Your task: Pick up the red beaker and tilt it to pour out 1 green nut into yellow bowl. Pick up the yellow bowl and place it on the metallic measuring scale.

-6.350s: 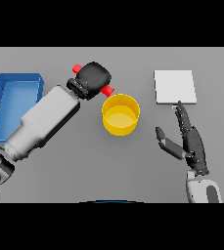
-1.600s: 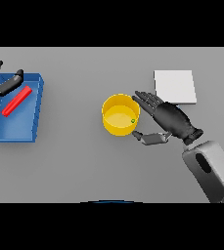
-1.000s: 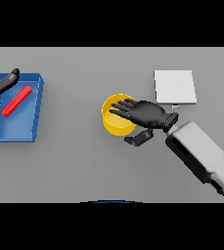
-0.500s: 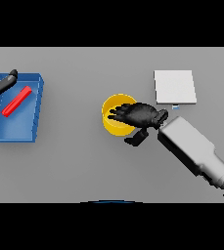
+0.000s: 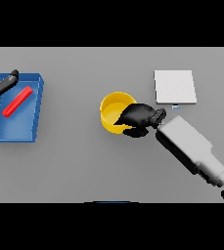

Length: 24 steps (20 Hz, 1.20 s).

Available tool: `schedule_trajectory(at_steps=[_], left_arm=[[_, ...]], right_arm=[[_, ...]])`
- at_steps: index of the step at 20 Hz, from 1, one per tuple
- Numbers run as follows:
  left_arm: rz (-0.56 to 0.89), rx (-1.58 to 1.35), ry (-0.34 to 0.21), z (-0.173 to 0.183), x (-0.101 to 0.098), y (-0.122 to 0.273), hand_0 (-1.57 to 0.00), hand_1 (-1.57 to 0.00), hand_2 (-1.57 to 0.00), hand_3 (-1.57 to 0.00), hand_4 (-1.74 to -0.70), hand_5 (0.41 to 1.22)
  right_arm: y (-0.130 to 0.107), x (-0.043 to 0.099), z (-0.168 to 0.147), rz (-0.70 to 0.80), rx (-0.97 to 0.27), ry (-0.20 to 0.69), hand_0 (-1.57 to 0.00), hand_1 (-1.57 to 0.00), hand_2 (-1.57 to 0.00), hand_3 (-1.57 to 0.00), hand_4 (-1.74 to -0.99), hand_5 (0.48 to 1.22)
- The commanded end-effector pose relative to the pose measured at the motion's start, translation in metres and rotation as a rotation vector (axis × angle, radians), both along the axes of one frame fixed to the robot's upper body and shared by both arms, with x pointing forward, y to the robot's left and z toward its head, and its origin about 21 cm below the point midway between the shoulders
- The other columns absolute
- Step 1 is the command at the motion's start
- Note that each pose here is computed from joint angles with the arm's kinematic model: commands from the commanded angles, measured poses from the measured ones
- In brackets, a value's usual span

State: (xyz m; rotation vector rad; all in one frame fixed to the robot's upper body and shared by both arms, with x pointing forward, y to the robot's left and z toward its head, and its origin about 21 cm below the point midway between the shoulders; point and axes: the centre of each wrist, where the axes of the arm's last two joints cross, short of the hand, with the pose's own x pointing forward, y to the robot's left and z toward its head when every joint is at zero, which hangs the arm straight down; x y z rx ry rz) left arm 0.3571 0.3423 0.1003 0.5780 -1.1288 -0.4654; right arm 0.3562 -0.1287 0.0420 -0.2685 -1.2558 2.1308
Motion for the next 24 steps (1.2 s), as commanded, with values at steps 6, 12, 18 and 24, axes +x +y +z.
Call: schedule_trajectory(at_steps=[6,12,18,24], left_arm=[[-0.008,0.011,-0.004,0.000,-0.002,-0.001,0.00,0.00,0.00,0.00,-0.78,0.710],[-0.005,0.017,-0.008,0.006,0.001,0.001,0.00,0.00,0.00,0.00,-0.77,0.706],[-0.018,0.001,-0.016,0.007,0.001,-0.004,0.00,0.00,0.00,0.00,-0.78,0.702],[-0.008,-0.018,-0.021,0.013,-0.002,0.003,0.00,0.00,0.00,0.00,-0.81,0.703]], right_arm=[[-0.001,0.000,0.007,-0.026,-0.025,0.024,-1.42,-1.41,-1.32,-1.13,-1.688,1.186],[-0.008,0.000,0.034,-0.022,-0.008,-0.001,-1.53,-1.53,-1.44,-1.17,-1.727,1.212],[-0.016,-0.002,0.062,-0.098,-0.030,-0.064,-1.56,-1.56,-1.43,-1.22,-1.737,1.219],[-0.036,-0.003,0.079,-0.169,-0.033,-0.108,-1.53,-1.57,-1.52,-1.18,-1.740,1.220]])
